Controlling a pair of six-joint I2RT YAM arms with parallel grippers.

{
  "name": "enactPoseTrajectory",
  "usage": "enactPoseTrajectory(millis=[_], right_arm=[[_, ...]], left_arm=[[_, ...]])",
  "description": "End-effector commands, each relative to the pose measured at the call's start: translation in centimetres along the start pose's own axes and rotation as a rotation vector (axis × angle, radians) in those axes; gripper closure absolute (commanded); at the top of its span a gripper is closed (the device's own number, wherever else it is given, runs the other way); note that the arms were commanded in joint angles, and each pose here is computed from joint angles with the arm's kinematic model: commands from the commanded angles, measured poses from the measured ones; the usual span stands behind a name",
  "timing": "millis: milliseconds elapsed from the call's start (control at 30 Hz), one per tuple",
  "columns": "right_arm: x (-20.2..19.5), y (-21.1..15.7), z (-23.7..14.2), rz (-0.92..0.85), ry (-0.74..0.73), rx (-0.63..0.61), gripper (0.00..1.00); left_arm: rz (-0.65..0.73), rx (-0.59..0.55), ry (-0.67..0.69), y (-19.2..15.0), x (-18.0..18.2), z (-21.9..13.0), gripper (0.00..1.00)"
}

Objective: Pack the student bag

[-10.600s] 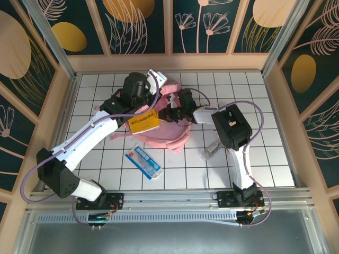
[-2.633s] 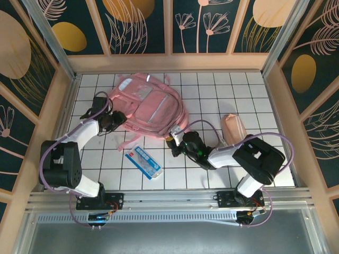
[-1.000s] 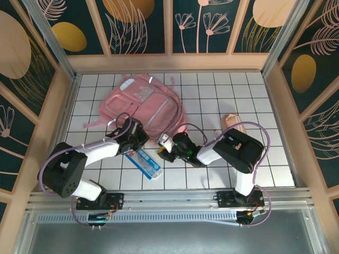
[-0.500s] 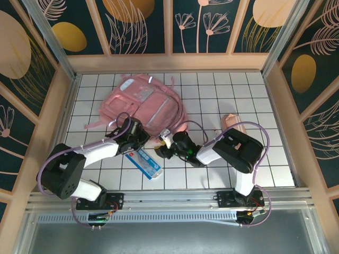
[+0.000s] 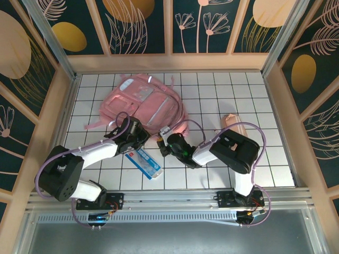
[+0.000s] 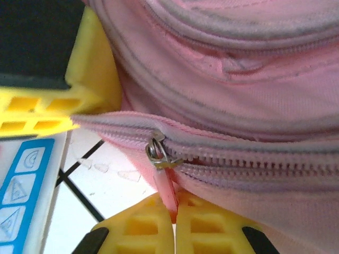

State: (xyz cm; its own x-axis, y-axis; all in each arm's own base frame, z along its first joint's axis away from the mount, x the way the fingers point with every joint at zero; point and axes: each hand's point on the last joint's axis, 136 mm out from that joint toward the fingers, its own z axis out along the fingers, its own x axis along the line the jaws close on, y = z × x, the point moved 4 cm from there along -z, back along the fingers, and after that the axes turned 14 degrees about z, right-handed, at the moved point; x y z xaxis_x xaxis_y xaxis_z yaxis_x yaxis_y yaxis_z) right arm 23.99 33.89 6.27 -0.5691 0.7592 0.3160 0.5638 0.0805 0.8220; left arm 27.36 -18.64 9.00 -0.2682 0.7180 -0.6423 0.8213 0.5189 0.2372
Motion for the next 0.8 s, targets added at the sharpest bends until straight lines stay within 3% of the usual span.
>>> enactPoseTrajectory(millis=[0, 433, 667, 767], right_arm=[[-1.7, 0.4, -1.8, 0.026, -0.079, -0.017, 0.98], [-1.5, -2.5, -5.4, 0.035, 0.201, 0.141, 1.0], [-4.6, -2.6, -5.7, 0.14, 0.213, 0.21, 1.0], [-4.0, -1.9, -6.1, 0.076, 0.238, 0.202, 0.88]], left_arm=[[0.028, -0.046, 0.002, 0.4, 0.1, -1.0, 1.0], [0.217, -0.209, 0.089, 2.8, 0.9, -3.0, 1.0], [0.352, -0.331, 0.152, 5.1, 2.1, -5.3, 1.0], [0.352, -0.306, 0.11, 5.1, 1.1, -5.6, 1.0]])
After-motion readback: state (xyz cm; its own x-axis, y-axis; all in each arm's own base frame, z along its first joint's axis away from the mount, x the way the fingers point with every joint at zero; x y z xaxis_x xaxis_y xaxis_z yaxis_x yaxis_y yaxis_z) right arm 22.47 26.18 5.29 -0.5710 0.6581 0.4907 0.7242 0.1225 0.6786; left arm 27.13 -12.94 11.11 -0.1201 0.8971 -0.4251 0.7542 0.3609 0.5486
